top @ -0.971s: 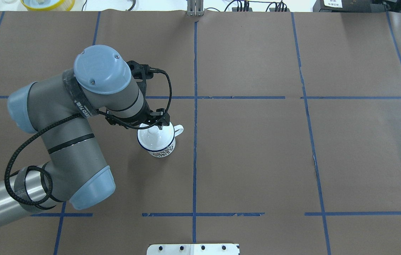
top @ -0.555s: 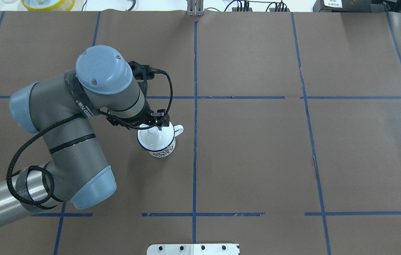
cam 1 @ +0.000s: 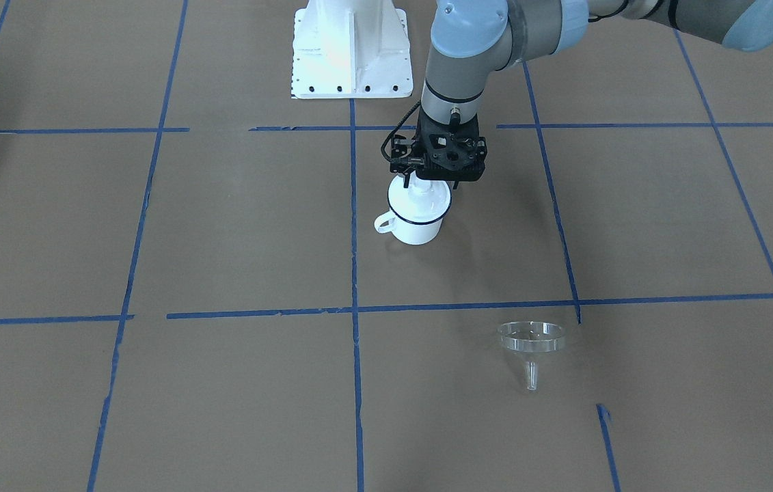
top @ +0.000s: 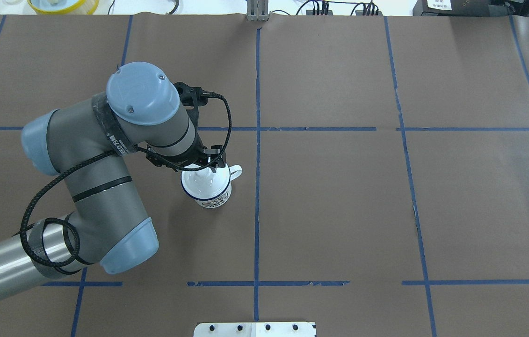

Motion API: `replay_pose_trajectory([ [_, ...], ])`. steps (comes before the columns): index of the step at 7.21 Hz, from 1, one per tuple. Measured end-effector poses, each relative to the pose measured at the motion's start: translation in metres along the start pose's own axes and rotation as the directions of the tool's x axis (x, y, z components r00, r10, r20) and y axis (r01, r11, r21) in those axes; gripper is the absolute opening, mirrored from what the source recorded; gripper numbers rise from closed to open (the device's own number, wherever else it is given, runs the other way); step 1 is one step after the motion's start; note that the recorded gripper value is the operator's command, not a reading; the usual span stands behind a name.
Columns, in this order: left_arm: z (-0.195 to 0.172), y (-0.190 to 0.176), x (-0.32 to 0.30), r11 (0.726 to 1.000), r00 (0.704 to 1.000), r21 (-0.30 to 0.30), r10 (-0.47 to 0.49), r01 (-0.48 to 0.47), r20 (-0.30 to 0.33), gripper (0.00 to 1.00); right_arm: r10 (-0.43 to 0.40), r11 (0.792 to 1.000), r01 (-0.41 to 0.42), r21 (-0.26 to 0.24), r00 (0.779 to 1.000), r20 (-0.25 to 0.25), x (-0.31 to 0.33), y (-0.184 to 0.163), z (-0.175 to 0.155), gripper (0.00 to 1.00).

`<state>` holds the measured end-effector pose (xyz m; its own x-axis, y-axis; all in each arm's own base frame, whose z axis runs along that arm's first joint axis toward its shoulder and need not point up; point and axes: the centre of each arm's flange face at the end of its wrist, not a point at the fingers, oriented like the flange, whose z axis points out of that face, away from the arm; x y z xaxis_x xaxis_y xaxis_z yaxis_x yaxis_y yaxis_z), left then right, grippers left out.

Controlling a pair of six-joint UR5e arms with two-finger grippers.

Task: Place funnel on cup
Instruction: 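Lower the left gripper and close it on the white lid's knob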

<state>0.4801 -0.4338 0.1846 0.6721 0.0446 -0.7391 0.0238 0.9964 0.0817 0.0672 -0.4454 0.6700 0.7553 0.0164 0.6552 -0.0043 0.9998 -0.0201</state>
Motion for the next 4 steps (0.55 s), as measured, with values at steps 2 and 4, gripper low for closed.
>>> replay_pose_trajectory([
  [2, 0.0035, 0.0034, 0.004, 1.0, 1.0, -0.005, 0.007, -0.007, -0.005, 0.55, 0.0, 1.0, 0.0, 0.0, 1.0, 0.0, -0.0002, -0.0003, -0.0002, 1.0],
  [4, 0.0073, 0.0032, 0.0062, 1.0, 1.0, -0.007, 0.01, -0.01, -0.008, 0.44, 0.0, 1.0, 0.0, 0.0, 1.0, 0.0, -0.0001, -0.0001, -0.0001, 1.0],
])
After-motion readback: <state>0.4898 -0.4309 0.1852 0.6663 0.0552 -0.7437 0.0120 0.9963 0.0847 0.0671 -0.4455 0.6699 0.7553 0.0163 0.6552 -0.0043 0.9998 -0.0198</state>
